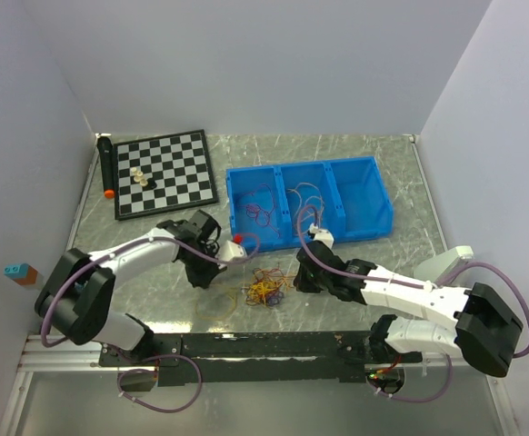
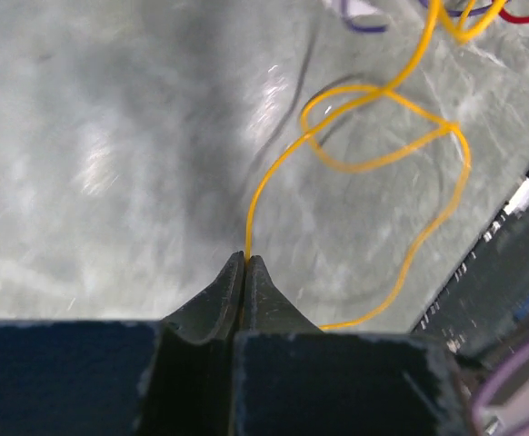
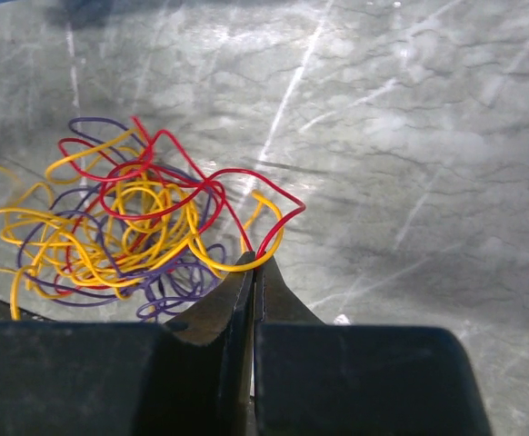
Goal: Untangle the cables
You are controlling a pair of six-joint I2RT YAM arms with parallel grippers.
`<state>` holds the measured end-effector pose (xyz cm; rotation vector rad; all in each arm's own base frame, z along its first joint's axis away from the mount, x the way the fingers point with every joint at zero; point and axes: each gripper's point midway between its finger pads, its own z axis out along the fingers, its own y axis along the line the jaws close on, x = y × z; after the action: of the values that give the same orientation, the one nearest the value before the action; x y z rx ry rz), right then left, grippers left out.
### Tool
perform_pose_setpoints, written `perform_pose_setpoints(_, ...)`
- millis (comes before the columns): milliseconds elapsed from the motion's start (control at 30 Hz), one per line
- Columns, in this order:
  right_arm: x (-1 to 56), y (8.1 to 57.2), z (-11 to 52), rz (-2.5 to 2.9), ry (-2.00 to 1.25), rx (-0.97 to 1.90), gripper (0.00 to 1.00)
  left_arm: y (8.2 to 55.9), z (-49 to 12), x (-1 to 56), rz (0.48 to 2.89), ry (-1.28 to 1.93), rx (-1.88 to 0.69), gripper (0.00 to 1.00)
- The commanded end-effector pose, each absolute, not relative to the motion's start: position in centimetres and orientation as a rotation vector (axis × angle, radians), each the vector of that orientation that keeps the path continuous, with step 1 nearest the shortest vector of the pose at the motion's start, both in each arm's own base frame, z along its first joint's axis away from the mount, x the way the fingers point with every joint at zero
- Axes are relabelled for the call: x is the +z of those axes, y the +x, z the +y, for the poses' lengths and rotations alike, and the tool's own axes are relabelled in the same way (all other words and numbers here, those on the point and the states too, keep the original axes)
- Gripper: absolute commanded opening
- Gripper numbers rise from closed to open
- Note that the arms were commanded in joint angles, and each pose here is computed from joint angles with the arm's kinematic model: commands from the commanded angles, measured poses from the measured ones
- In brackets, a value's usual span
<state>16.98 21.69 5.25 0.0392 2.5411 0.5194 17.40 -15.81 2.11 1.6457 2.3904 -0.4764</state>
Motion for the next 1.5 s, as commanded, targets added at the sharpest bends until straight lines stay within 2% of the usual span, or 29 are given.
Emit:
perform_pose_setpoints(0,6.6,17.6,20.7,2.491,0.043,0.466,0.0,21.6,-15.3,8.6,2.326,1.462,-0.421,0.01)
perform_pose_setpoints(167,8.8,18.5,18.5,2.432,0.079,0.399,0.0,28.2,-12.1,17.9,2.24,1.16,-0.298,0.01)
perform_pose_setpoints(333,10.5,18.7,16.3,2.382,0.144,0.377,0.0,31.4,-8.5,26.3,2.122,0.929,-0.254,0.01)
perform_pose_setpoints(500,9.4,18.0,15.1,2.41,0.197,0.354,0.0,30.9,-6.3,31.3,2.017,0.84,-0.212,0.01)
perform_pose_setpoints(733,8.0,17.2,12.8,2.451,0.282,0.23,0.0,29.5,-4.8,34.2,1.944,0.795,-0.09,0.01)
perform_pose_setpoints(933,7.3,16.7,11.5,2.469,0.345,0.17,0.0,31.8,4.8,42.0,1.767,0.252,0.291,0.01)
perform_pose_setpoints(1000,6.9,16.4,11.4,2.478,0.351,0.168,0.0,31.8,8.0,44.8,1.679,0.103,0.348,0.01)
perform_pose_setpoints(1333,7.5,15.9,10.5,2.439,0.445,0.196,0.0,29.4,16.2,53.2,1.426,-0.236,0.372,0.01)
perform_pose_setpoints(1467,9.2,16.5,11.5,2.381,0.415,0.303,0.0,30.0,14.2,54.4,1.436,-0.18,0.231,0.01)
